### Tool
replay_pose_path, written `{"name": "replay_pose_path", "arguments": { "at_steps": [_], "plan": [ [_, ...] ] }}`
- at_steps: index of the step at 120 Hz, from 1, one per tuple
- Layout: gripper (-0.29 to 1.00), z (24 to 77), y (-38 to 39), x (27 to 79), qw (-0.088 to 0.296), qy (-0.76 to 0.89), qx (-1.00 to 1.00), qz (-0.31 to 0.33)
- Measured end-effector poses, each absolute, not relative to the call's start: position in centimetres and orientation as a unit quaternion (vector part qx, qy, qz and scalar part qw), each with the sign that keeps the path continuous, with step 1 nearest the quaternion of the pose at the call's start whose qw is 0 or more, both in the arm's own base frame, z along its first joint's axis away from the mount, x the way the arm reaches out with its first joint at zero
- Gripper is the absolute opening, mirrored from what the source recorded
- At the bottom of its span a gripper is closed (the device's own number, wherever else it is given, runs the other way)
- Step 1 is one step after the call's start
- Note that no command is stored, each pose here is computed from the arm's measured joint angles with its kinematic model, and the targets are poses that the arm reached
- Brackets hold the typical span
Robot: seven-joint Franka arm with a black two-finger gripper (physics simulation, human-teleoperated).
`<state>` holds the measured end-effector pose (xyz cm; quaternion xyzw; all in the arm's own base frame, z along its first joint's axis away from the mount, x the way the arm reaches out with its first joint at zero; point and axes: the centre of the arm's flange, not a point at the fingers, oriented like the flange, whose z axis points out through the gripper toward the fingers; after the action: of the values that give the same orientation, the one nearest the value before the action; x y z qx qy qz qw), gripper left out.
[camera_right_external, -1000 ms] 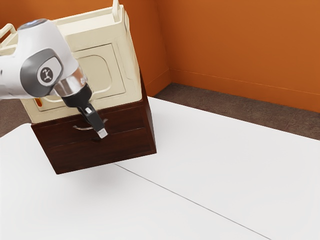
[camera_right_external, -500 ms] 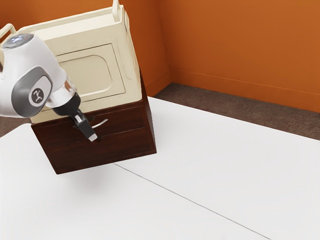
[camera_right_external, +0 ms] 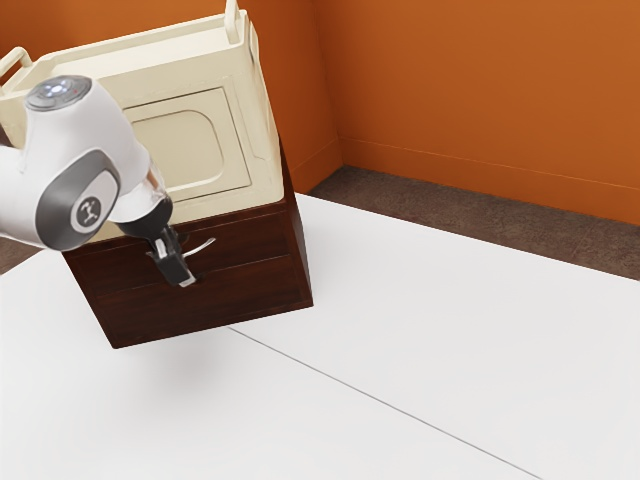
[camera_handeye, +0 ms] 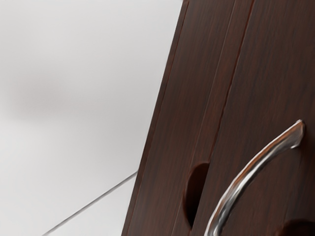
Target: Pull the drawer handle with one arm to open the drawer
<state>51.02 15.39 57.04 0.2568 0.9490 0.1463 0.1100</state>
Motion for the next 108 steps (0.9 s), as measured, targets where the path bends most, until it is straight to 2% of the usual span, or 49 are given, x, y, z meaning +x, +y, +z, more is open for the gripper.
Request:
{"name": "replay_pose_path", "arguments": {
  "at_steps": [108],
  "plan": [
    [0.64, 55.0, 13.6, 52.2, 0.087, 0.939, 0.308, 0.124]
  ]
}}
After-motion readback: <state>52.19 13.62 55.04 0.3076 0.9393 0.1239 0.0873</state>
